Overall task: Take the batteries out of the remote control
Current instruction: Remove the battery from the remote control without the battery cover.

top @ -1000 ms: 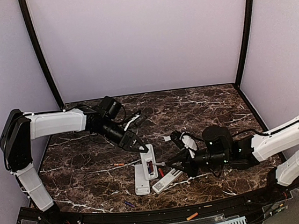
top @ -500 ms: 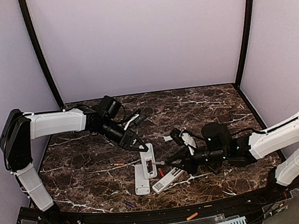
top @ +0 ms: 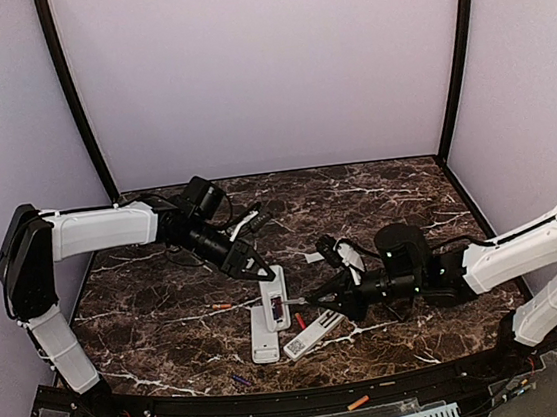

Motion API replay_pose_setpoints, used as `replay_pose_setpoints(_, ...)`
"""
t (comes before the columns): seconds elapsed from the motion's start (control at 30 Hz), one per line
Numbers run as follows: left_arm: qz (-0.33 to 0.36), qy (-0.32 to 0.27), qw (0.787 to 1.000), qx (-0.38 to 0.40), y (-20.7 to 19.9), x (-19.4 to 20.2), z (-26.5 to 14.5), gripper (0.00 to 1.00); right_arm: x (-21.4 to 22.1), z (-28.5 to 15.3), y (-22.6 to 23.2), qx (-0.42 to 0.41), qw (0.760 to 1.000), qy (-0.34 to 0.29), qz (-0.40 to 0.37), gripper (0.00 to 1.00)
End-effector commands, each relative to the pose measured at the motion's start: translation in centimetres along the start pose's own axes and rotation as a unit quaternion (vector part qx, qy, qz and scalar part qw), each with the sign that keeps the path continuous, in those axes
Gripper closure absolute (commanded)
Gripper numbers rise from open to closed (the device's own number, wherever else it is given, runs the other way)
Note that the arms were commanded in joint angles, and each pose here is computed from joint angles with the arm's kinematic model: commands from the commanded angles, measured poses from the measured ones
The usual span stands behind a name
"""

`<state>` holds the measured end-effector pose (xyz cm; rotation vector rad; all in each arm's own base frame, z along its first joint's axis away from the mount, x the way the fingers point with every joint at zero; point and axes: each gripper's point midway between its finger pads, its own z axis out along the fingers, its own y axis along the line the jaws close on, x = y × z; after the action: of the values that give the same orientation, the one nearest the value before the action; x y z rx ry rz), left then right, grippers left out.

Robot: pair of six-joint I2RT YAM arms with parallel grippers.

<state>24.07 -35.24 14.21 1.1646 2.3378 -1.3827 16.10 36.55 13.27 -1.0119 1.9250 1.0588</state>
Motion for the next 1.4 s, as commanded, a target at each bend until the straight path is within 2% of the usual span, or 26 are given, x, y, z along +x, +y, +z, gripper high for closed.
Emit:
replay_pose_setpoints(0.0,0.052,-0.044,0.996,-0.06,1.0,-2.2,-1.3,1.0,-3.2,-0.4,4.0,-0.088,0.995,-0.037,-0.02,1.0)
replay_pose_setpoints(0.57,0.053,-0.052,0.992,-0.101,2.0,-2.5,-1.9,1.0,-3.6,-0.8,4.2,-0.088,0.995,-0.04,-0.014,1.0)
replay_pose_setpoints(0.8,0.061,-0.058,0.992,-0.089,1.2,-2.6,-2.1,1.0,-3.2,-1.4,0.7,0.014,0.999,-0.044,-0.002,1.0)
replay_pose_setpoints(0.93,0.069,-0.062,0.994,-0.057,-0.1,-2.7,-2.1,1.0,-2.6,-1.7,-1.2,0.07,0.997,-0.032,0.013,1.0)
replay_pose_setpoints(1.37,0.073,-0.047,0.996,-0.003,-2.2,-2.0,-2.1,1.0,-1.8,-1.6,-1.8,0.086,0.996,-0.013,0.002,1.0)
